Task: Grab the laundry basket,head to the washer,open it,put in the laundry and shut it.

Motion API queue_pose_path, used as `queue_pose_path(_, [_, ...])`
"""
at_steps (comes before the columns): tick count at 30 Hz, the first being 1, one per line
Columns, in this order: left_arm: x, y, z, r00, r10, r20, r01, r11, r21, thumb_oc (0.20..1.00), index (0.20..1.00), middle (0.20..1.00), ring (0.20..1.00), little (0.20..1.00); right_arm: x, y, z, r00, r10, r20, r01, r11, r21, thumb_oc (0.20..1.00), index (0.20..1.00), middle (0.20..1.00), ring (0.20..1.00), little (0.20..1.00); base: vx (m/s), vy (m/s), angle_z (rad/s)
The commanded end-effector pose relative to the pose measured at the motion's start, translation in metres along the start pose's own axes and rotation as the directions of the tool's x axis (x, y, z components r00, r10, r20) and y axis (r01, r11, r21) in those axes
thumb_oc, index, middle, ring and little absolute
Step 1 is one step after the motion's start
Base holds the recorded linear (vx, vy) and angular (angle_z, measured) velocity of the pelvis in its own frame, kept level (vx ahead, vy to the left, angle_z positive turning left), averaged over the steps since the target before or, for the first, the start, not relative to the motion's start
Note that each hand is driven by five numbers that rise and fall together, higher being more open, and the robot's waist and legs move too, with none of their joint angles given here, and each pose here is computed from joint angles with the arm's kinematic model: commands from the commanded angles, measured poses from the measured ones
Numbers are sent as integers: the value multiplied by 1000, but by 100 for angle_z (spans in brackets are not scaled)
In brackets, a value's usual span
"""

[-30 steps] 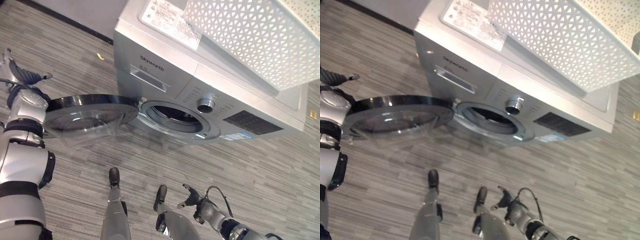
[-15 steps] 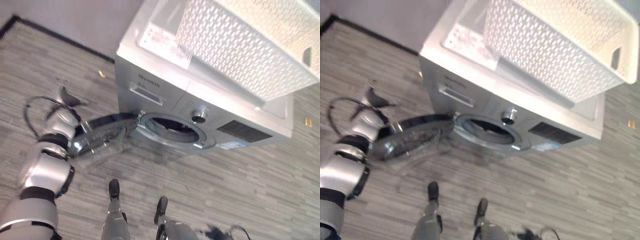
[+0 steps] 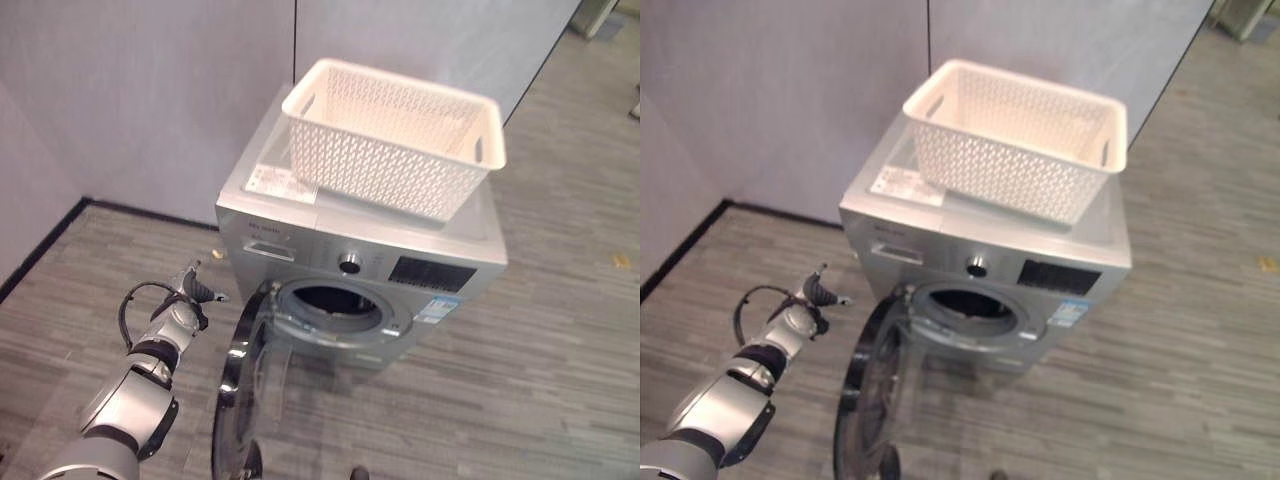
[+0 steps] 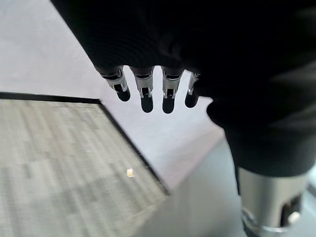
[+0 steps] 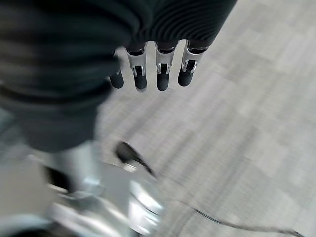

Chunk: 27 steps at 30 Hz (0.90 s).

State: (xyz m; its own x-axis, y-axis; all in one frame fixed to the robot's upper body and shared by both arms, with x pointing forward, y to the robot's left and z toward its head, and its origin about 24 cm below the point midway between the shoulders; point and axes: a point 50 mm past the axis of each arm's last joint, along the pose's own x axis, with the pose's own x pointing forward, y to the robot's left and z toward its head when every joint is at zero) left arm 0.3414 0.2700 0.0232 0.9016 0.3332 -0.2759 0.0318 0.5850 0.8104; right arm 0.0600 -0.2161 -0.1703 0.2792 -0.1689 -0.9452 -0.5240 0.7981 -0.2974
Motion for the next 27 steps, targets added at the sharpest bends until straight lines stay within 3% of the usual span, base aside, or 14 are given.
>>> queue_pose_path(1, [14, 56, 36, 986, 157, 58, -151, 983, -101, 1000, 1000, 1000, 1000, 1000, 2, -6, 34, 993, 5, 120, -5, 1000, 5, 1000, 1000, 1000, 1000, 1000, -114, -174, -26])
queue_pose_path(2, [15, 59, 50, 980, 178, 94, -164, 976, -141, 1000, 1000, 1000, 1000, 1000, 1, -22, 66, 970, -32, 240, 39, 999, -26, 1000, 1000, 1000, 1000, 1000, -178, -244, -22])
queue_pose_path(6, [14, 59, 90, 964, 197, 179, -152, 959, -239, 1000, 1000, 1000, 1000, 1000, -12, -49, 115, 895, -90, 437, 129, 990, -60, 1000, 1000, 1000, 1000, 1000, -279, -248, -13])
queue_pose_path(7, [12, 45, 96, 968, 169, 183, -114, 953, -280, 1000, 1000, 1000, 1000, 1000, -16, -56, 121, 878, -102, 467, 151, 986, -69, 1000, 1000, 1000, 1000, 1000, -190, -147, 16])
queue_pose_path(15, [4, 1, 108, 970, 44, 240, 7, 978, -210, 1000, 1000, 1000, 1000, 1000, -17, -63, 116, 879, -119, 462, 169, 983, -67, 1000, 1000, 1000, 1000, 1000, -85, -56, 16])
queue_pose_path(19, [-5, -17, 125, 946, 19, 325, 41, 983, -179, 1000, 1000, 1000, 1000, 1000, -8, -59, 86, 931, -93, 353, 154, 976, -151, 1000, 1000, 1000, 1000, 1000, -106, 49, -9])
queue_pose_path(21, [-10, -19, 142, 912, 48, 407, -36, 999, -36, 1000, 1000, 1000, 1000, 1000, -2, -44, 51, 970, -75, 230, 113, 981, -160, 1000, 1000, 1000, 1000, 1000, -46, 175, 10])
queue_pose_path(26, [-14, 6, 170, 849, 166, 501, -183, 983, -15, 1000, 1000, 1000, 1000, 1000, 0, -26, 16, 992, -47, 116, 61, 990, -128, 1000, 1000, 1000, 1000, 1000, -84, 157, 63])
queue_pose_path(27, [-15, 15, 176, 841, 201, 502, -192, 979, -69, 1000, 1000, 1000, 1000, 1000, 0, -23, 7, 997, -47, 69, 54, 993, -100, 1000, 1000, 1000, 1000, 1000, -22, 124, 97])
